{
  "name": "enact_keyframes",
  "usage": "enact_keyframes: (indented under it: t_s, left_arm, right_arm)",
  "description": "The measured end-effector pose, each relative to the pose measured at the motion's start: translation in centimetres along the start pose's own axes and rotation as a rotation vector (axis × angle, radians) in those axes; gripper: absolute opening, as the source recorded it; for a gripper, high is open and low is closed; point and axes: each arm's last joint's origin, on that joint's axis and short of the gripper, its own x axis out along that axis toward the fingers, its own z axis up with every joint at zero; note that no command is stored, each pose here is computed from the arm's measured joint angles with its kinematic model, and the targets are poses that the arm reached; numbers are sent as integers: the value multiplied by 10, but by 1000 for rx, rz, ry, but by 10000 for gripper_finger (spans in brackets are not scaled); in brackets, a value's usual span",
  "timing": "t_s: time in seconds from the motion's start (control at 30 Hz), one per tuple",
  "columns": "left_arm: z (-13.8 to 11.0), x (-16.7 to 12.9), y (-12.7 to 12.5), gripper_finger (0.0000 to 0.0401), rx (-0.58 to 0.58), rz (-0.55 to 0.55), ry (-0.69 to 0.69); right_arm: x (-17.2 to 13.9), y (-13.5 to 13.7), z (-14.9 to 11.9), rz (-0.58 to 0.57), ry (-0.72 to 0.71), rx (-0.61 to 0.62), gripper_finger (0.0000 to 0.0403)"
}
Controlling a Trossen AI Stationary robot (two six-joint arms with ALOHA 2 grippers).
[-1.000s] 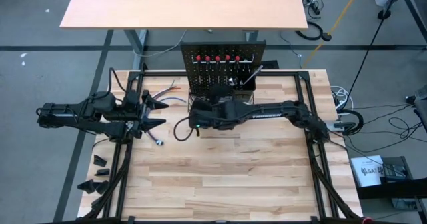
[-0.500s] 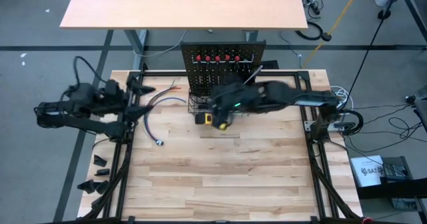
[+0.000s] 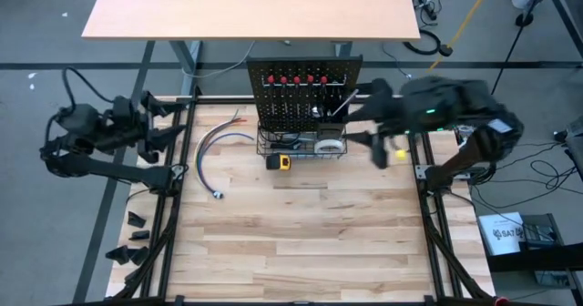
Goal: Hang tools onto peg board
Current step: Return to Home Position
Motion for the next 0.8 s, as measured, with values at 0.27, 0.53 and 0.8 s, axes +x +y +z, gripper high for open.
enact_keyframes:
  t_s: [0.27, 0.53, 0.8]
  left_arm:
    - [4, -19, 8, 327, -26, 94, -60]
    - [-16, -7, 7, 327, -56, 125, 0]
    - [-41, 5, 6, 327, -65, 132, 38]
  right_arm:
    - [-65, -16, -19, 9, -35, -26, 185]
    - [-94, -28, -70, 19, -93, 64, 185]
    - [-78, -33, -138, 58, -313, 167, 185]
